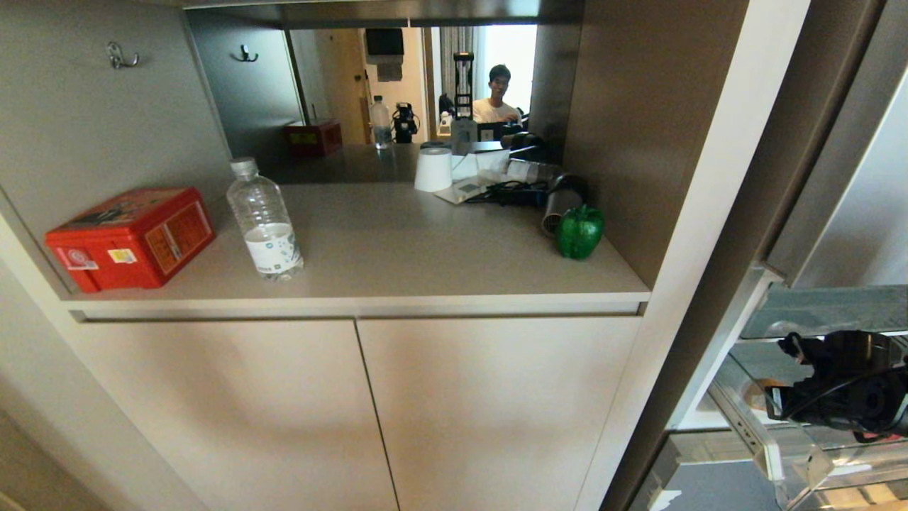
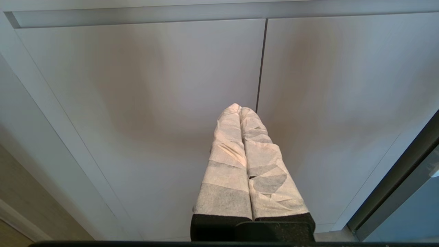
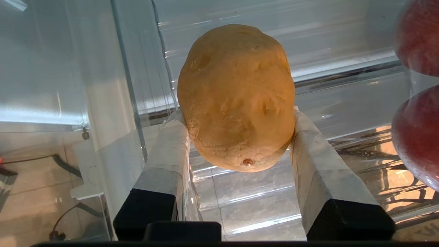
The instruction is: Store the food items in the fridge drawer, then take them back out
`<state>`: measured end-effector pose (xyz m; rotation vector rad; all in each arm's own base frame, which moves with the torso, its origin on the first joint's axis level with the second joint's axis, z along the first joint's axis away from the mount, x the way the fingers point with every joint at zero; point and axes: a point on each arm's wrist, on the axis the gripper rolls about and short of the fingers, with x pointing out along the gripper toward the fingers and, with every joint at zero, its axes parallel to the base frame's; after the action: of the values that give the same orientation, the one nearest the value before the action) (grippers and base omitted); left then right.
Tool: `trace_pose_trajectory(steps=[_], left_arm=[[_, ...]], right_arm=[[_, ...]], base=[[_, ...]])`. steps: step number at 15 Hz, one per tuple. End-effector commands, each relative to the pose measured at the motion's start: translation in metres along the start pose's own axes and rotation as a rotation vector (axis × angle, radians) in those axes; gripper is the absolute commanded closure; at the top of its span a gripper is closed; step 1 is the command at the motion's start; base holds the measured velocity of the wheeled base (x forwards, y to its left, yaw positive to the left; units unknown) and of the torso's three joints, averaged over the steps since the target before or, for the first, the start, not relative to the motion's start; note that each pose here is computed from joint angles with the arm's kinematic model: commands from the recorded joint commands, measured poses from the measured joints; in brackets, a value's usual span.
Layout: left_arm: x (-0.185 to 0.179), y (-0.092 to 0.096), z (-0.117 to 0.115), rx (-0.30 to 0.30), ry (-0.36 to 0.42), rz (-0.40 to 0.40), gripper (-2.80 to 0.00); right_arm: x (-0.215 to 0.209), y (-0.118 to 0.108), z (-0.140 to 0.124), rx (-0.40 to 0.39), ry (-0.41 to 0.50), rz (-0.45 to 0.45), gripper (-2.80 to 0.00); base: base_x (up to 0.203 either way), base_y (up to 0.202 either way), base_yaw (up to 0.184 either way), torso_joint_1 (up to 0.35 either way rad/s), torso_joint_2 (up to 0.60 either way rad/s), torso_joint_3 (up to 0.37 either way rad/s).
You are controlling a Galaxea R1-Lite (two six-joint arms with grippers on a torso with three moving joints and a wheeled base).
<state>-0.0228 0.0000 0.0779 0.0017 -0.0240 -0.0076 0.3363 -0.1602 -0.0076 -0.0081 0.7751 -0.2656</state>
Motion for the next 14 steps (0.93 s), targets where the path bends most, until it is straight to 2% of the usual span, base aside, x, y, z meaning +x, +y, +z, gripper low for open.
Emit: trace_pose_trajectory(steps=[1, 2, 12, 14], left_arm=[[0.0007, 0.0000, -0.0029, 0.000, 0.010, 0.000, 0.00], [0.0007, 0.0000, -0.0029, 0.000, 0.010, 0.000, 0.00], [0.0007, 0.0000, -0.0029, 0.000, 0.010, 0.000, 0.00], [0.0007, 0.0000, -0.0029, 0.000, 0.010, 0.000, 0.00]], right_arm=[[0.0007, 0.0001, -0.0008, -0.002, 0.000, 0.001, 0.00], [0.0004, 0.0000, -0.0002, -0.002, -0.002, 0.000, -2.80], [-0.0047, -0.0003, -0.0004, -0.004, 0.001, -0.010, -2.80], [-0.0039, -0.0008, -0.0018, -0.006, 0.015, -0.040, -2.80]], base=[[0.000, 0.000, 0.000, 0.000, 0.00, 0.000], [0.000, 0.000, 0.000, 0.000, 0.00, 0.000], [0.000, 0.000, 0.000, 0.000, 0.00, 0.000], [0.000, 0.000, 0.000, 0.000, 0.00, 0.000]])
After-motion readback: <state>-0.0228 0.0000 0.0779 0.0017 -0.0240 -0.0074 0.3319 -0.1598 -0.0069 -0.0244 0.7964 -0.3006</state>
